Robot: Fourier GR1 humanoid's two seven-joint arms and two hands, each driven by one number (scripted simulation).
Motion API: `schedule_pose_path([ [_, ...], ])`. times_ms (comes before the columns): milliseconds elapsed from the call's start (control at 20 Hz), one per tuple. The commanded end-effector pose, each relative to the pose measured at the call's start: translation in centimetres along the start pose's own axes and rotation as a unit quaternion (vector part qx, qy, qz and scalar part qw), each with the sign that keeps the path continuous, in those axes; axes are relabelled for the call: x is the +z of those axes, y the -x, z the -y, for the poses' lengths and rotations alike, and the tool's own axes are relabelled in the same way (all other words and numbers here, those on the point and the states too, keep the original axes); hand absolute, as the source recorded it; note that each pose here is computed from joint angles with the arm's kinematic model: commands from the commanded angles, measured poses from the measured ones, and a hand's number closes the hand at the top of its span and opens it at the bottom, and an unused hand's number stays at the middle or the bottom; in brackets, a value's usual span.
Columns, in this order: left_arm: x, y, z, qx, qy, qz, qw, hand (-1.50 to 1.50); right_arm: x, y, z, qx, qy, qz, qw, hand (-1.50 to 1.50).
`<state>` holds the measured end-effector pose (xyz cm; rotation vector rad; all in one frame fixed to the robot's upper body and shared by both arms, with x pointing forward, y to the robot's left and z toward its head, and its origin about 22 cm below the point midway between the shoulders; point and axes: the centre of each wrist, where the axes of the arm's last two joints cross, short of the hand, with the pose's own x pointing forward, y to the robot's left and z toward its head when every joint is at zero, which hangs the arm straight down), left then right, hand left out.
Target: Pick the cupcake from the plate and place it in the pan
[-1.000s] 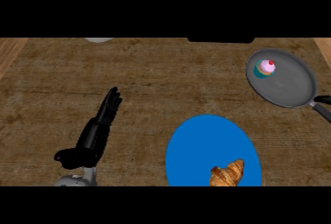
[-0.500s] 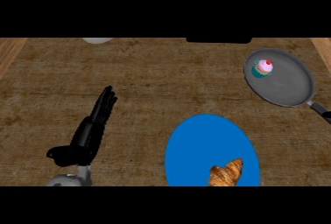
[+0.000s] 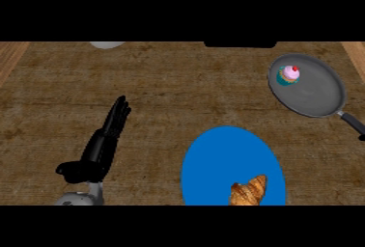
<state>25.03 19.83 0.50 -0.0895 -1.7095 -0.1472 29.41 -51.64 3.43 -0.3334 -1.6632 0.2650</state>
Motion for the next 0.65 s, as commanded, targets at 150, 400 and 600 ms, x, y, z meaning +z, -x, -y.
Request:
schedule_pose_path([
  [150,-1.1,-0.5,-0.1,-0.001,-0.001,-0.002,1.0,0.0,0.6,-0.2,1.1,-0.017,-0.027,0.032,0.999,-1.5],
  [400,0.1,0.1,1.4,0.011,-0.003,-0.004,0.9999,0.0,1.3,0.7,0.5,0.003,-0.032,0.039,0.999,-1.5],
  [600,0.1,-0.5,0.1,-0.005,0.003,-0.006,1.0,0.0,0.6,0.2,0.2,0.048,-0.017,0.056,0.997,-1.5],
])
